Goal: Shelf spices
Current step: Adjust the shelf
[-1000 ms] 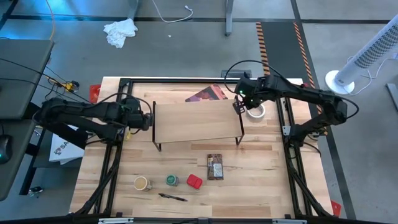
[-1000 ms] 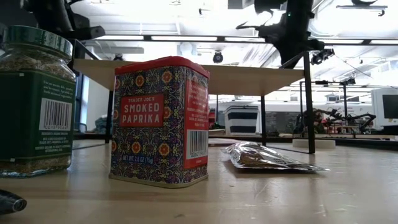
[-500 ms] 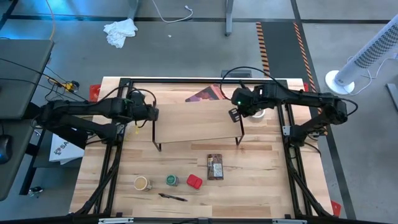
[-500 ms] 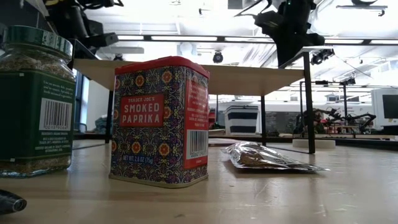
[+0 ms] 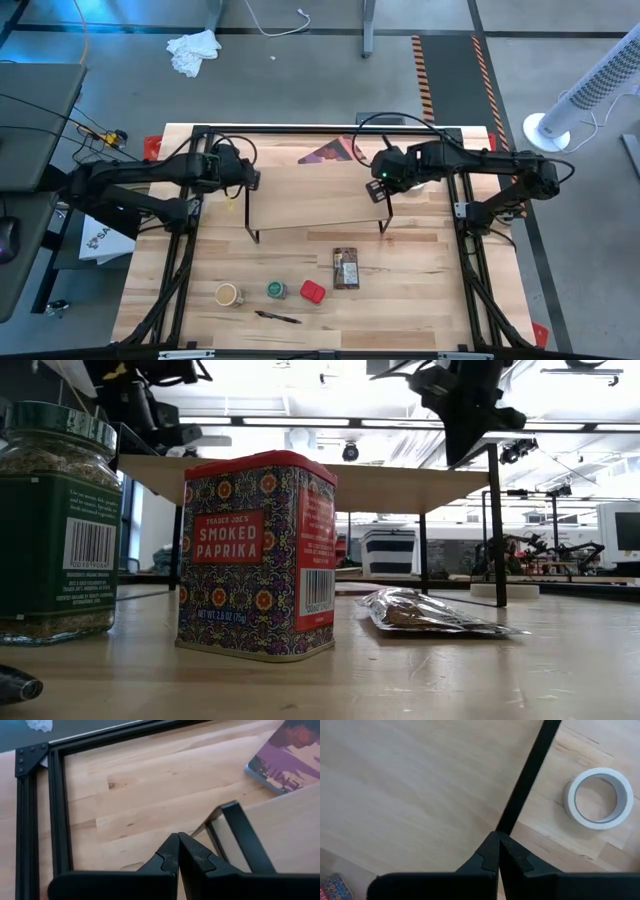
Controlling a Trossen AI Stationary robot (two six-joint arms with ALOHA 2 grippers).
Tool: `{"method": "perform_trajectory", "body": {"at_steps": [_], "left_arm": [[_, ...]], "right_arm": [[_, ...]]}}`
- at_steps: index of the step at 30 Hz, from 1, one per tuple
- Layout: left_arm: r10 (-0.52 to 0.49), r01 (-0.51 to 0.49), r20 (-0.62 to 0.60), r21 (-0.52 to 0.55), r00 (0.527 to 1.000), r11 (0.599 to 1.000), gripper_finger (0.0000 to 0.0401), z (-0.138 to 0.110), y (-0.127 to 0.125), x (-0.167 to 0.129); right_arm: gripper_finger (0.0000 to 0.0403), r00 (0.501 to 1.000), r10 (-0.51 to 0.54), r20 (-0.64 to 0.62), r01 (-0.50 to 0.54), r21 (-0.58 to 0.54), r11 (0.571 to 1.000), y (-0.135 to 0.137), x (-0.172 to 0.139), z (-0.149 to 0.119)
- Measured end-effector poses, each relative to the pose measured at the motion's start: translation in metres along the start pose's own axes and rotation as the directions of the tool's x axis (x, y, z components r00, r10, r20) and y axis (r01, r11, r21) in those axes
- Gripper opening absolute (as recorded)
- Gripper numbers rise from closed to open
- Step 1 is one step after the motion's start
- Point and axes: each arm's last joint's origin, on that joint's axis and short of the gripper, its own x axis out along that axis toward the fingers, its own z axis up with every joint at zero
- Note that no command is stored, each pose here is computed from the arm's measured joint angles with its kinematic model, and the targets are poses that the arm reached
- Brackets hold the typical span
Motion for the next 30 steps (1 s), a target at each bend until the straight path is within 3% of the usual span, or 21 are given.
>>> {"method": "perform_trajectory", "body": {"at_steps": [8, 17, 24, 30], "left_arm": [[-0.015, 0.015, 0.009, 0.015, 1.000, 1.000, 0.0000, 0.007, 0.003, 0.001], [-0.076, 0.076, 0.022, 0.011, 0.997, 0.997, 0.0000, 0.012, 0.019, -0.029], [-0.153, 0.150, -0.177, -0.029, 0.972, 0.988, 0.0000, -0.005, 0.024, -0.042], [-0.190, 0.180, -0.199, -0.065, 0.962, 0.981, 0.0000, -0.016, 0.013, -0.047]], "right_arm": [[0.0000, 0.999, 0.005, 0.036, -0.005, -0.004, 1.000, 0.003, -0.004, -0.004], [0.0000, 0.989, 0.017, 0.145, -0.025, 0.056, 0.998, -0.016, -0.031, -0.007], [0.0000, 0.997, -0.050, 0.057, 0.045, 0.081, 0.996, -0.025, -0.033, -0.016], [0.0000, 0.998, -0.068, -0.007, 0.068, 0.050, 0.996, -0.021, -0.024, -0.017]]}}
